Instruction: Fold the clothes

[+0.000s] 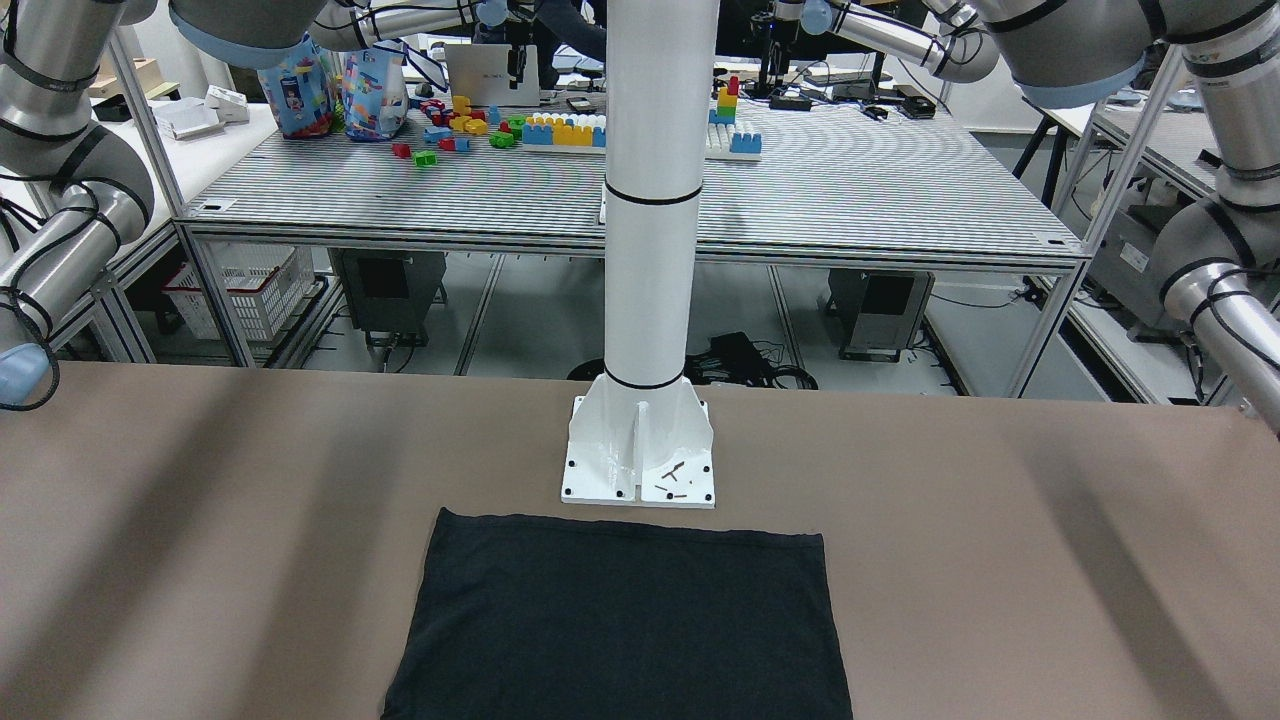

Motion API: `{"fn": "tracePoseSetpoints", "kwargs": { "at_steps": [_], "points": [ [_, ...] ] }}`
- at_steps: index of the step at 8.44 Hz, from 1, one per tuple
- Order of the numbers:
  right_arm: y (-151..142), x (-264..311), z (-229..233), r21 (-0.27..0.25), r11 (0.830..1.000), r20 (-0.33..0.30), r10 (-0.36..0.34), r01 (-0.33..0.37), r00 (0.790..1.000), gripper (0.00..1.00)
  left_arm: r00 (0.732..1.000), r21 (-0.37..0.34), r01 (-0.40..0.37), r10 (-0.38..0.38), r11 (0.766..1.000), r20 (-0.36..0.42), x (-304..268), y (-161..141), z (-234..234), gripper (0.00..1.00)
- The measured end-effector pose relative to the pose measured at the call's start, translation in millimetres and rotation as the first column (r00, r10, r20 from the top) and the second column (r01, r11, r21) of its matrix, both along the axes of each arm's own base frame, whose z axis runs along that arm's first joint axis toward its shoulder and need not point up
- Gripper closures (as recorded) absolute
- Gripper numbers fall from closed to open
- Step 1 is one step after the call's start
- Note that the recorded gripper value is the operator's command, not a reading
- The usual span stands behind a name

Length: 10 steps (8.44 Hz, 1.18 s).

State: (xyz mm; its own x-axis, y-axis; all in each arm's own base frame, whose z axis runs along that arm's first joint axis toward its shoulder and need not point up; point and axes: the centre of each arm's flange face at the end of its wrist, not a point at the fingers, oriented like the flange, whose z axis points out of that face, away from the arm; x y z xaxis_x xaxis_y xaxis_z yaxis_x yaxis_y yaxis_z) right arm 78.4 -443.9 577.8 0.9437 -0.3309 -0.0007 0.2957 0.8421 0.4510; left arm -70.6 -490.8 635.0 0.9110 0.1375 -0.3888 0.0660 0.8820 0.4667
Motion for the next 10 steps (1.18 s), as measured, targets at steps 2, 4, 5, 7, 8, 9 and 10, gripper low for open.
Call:
{"fn": "tracePoseSetpoints", "kwargs": {
  "at_steps": [2,4,5,7,8,9,10],
  "points": [
    [-12.1,-2.8,-8.5,-0.004,0.995,0.062,0.103,-0.103,0.993,0.06,0.998,-0.027,0.046,-0.047,0.999,-0.034,2.6,-23.4,-2.2,0.00],
    [-34.0,-7.6,-21.7,0.003,0.990,0.100,0.137,-0.138,0.985,0.06,0.993,-0.037,0.094,-0.097,0.995,-0.070,6.2,-57.5,-7.6,0.00],
    [-43.7,-12.0,-24.9,0.004,0.990,0.113,0.137,-0.139,0.984,0.06,0.994,-0.013,0.082,-0.083,0.997,-0.072,11.7,-67.2,-8.2,0.00],
    [-74.7,-34.9,-25.9,-0.021,0.988,0.186,0.157,-0.156,0.970,0.05,0.995,0.029,0.013,-0.010,0.999,-0.096,42.5,-101.3,-20.4,0.00],
    [-98.7,-59.3,-30.8,-0.035,0.987,0.229,0.164,-0.160,0.960,0.05,0.993,0.035,-0.026,0.030,0.999,-0.115,62.5,-121.2,-26.5,0.00],
    [-121.6,-89.0,-37.4,-0.050,0.986,0.272,0.166,-0.158,0.948,0.06,0.988,0.032,-0.070,0.073,0.997,-0.138,87.4,-138.4,-30.6,0.01],
    [-138.2,-123.5,-43.9,-0.056,0.987,0.319,0.164,-0.154,0.933,0.06,0.981,0.026,-0.096,0.099,0.995,-0.167,108.4,-152.5,-38.0,0.02]
  ]
}}
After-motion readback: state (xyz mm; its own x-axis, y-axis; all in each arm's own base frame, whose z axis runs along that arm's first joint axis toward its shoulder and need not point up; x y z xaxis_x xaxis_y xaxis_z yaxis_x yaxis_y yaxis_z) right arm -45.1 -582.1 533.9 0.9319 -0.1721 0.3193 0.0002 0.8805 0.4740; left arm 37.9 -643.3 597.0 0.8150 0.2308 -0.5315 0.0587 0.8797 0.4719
